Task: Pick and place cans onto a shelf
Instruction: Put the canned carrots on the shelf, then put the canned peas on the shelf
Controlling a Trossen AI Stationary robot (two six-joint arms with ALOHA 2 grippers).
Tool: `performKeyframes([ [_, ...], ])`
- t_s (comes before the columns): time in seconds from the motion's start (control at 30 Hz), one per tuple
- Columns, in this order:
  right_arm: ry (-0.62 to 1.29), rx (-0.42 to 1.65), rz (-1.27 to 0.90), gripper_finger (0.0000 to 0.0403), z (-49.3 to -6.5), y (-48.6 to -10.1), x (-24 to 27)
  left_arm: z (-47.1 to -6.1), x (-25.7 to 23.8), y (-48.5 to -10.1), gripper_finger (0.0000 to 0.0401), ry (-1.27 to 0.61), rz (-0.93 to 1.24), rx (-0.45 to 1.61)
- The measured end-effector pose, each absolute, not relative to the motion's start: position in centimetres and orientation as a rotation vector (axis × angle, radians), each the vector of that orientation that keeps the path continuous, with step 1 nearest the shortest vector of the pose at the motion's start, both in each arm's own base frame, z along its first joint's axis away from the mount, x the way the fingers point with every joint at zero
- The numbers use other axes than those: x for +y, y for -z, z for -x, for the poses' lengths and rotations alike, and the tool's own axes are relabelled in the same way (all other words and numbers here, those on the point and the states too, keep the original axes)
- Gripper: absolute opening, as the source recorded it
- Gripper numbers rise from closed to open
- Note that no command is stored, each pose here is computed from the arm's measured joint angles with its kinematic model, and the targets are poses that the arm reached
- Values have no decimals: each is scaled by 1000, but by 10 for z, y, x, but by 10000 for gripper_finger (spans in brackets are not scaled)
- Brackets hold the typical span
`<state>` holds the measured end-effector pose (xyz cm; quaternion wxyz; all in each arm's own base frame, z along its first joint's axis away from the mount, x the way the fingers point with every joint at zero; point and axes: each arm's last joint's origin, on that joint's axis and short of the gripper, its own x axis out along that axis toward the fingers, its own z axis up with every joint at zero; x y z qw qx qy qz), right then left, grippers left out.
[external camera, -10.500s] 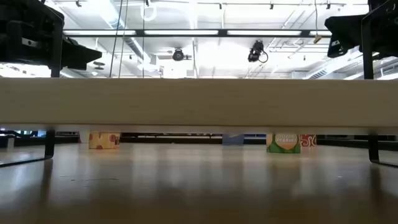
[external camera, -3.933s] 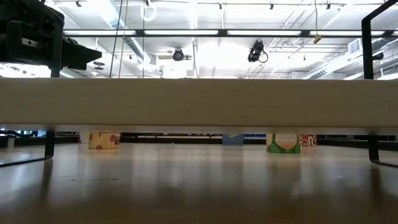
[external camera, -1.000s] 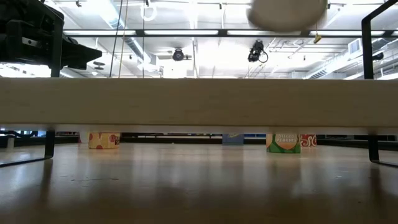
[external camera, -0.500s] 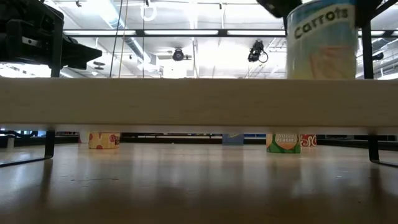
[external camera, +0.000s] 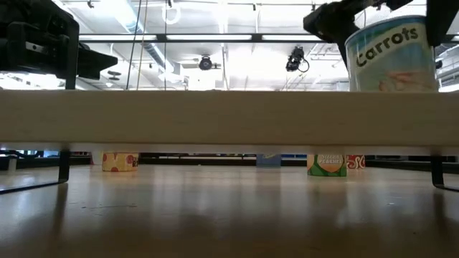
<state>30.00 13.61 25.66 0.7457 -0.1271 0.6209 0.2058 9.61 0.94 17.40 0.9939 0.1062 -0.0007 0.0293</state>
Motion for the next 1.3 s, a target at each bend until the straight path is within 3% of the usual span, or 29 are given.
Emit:
performKeyframes([
  [0.23, -483, 1368, 251, 368, -300, -257, 135, -96, 9, -174, 11, -59, -213, -1],
  [0.93, -539, 1369, 152, 360, -300, -279, 140, -96, 9, -174, 11, -59, -213, -1],
  [1.3, -347, 1214, 258, 359, -291, -338, 128, -96, 9, -174, 11, -59, -213, -1],
])
